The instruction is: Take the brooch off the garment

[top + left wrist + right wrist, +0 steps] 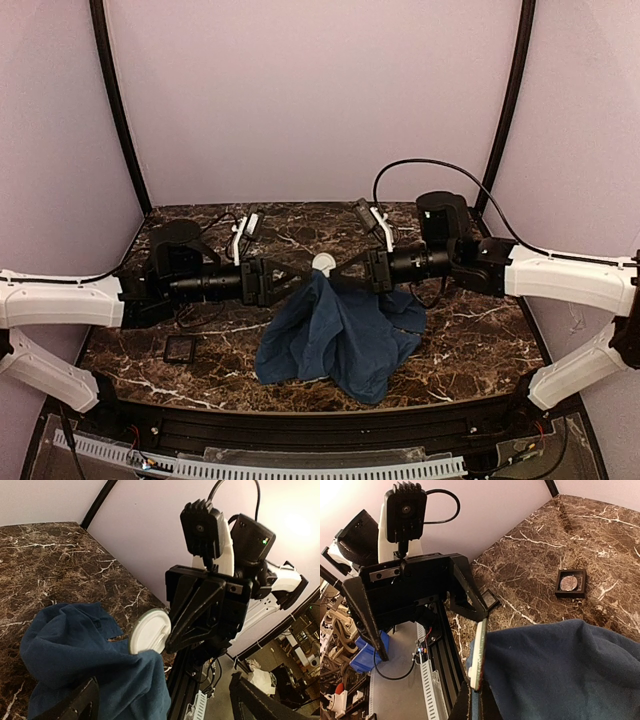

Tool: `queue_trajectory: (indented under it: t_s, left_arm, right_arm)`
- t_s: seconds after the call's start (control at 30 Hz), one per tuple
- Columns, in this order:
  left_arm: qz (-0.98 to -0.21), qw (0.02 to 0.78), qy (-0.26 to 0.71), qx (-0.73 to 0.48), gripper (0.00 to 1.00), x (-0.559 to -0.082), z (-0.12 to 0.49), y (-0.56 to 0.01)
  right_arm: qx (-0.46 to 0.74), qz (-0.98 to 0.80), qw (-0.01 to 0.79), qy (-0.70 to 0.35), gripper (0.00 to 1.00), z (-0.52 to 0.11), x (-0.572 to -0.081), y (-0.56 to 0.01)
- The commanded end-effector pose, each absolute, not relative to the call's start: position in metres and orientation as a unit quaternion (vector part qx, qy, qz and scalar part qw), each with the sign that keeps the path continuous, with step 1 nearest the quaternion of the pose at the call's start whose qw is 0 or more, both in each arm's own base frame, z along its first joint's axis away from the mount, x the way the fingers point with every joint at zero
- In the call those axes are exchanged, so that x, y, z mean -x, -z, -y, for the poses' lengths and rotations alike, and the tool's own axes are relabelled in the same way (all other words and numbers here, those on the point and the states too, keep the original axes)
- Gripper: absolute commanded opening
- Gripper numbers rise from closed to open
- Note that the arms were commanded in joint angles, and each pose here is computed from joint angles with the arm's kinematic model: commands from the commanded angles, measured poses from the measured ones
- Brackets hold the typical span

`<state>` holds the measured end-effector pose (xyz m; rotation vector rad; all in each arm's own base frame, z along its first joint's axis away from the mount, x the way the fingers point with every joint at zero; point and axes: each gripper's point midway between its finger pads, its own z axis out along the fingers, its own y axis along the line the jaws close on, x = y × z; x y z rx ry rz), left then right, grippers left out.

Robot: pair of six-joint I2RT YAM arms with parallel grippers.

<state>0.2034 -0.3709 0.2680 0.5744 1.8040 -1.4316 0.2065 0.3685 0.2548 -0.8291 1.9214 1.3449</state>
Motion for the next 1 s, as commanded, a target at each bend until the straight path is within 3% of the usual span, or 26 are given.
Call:
queue_trajectory:
  t_s: [0.0,0.23,0.53,0.87,0.97]
  left_arm:
    - [-0.745,0.346,0.489,-0.293,0.93,-0.197,0.366,-0.244]
    - [-0.745,0.299,0.479,-0.355,0.87,-0.183,0.374,-0.233]
    - [-0.72,0.273,0.522,-0.366,0.62,-0.176,0.392,-0.239]
    - [-0.706,0.261,0.55,-0.363,0.44,-0.173,0.401,-0.245]
    - [-0.702,0.262,0.554,-0.363,0.34,-0.173,0.402,-0.246]
  right_arm:
    - [0.396,-0.737,0.252,-0.485,0.0,-0.359,-0.184,-0.246]
    - [0.451,-0.709,0.166,-0.517,0.0,-0.363,-0.154,-0.245]
    - [0.472,-0.692,0.138,-0.528,0.0,-0.364,-0.142,-0.247]
    - [0.482,-0.689,0.125,-0.527,0.0,-0.365,-0.14,-0.242]
    - [0.483,-0.69,0.124,-0.525,0.0,-0.365,-0.14,-0.241]
